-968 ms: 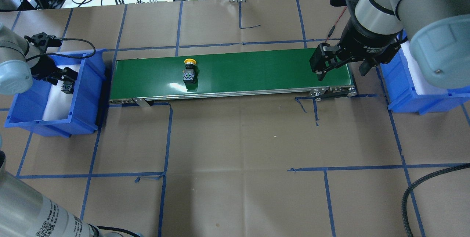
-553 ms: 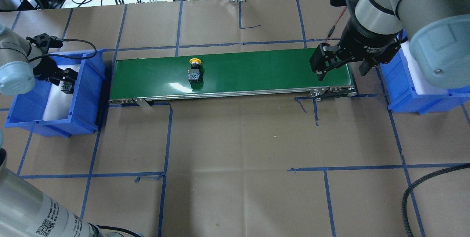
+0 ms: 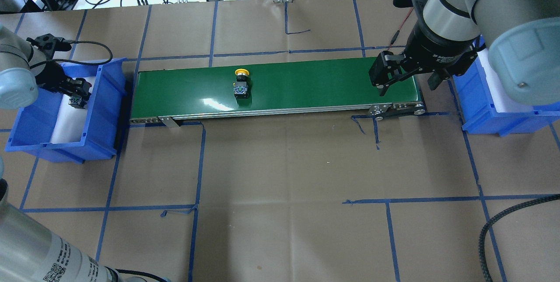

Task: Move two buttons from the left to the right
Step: 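Lift the red button and carry it to the conveyor belt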

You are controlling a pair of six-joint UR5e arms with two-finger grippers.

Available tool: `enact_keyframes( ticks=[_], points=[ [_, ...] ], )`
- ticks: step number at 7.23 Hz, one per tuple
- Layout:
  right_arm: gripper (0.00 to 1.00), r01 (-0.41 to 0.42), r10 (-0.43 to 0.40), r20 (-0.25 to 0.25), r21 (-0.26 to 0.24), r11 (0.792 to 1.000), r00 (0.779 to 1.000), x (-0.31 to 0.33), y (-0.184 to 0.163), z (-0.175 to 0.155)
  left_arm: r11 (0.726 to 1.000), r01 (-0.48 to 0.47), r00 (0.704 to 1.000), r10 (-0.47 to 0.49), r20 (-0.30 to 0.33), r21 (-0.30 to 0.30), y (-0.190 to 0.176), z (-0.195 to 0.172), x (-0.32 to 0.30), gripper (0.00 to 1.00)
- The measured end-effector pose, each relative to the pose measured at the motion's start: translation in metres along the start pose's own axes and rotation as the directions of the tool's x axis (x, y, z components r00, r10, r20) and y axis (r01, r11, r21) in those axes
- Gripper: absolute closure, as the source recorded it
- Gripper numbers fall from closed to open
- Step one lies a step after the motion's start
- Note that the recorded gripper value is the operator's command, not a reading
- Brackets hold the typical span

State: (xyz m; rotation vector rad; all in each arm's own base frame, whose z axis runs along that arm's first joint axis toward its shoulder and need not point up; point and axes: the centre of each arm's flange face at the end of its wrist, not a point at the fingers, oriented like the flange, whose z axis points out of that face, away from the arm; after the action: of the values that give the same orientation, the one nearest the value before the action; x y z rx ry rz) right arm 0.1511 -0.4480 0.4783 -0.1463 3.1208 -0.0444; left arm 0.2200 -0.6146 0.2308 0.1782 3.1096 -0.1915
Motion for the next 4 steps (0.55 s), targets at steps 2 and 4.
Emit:
enact_keyframes(
  ticks=[2, 4],
  points=[
    [0.0, 0.001, -0.001, -0.001, 0.001, 1.0, 1.0, 0.0, 0.0, -0.001, 1.0, -0.006, 1.0, 0.006, 0.005, 0.002, -0.006, -0.057, 0.001, 1.0],
    [0.0, 0.001, -0.001, -0.001, 0.003, 1.0, 1.0, 0.0, 0.0, -0.002, 0.999, 0.002, 1.0, -0.003, -0.008, -0.054, -0.008, -0.129, 0.002, 1.0]
  ],
)
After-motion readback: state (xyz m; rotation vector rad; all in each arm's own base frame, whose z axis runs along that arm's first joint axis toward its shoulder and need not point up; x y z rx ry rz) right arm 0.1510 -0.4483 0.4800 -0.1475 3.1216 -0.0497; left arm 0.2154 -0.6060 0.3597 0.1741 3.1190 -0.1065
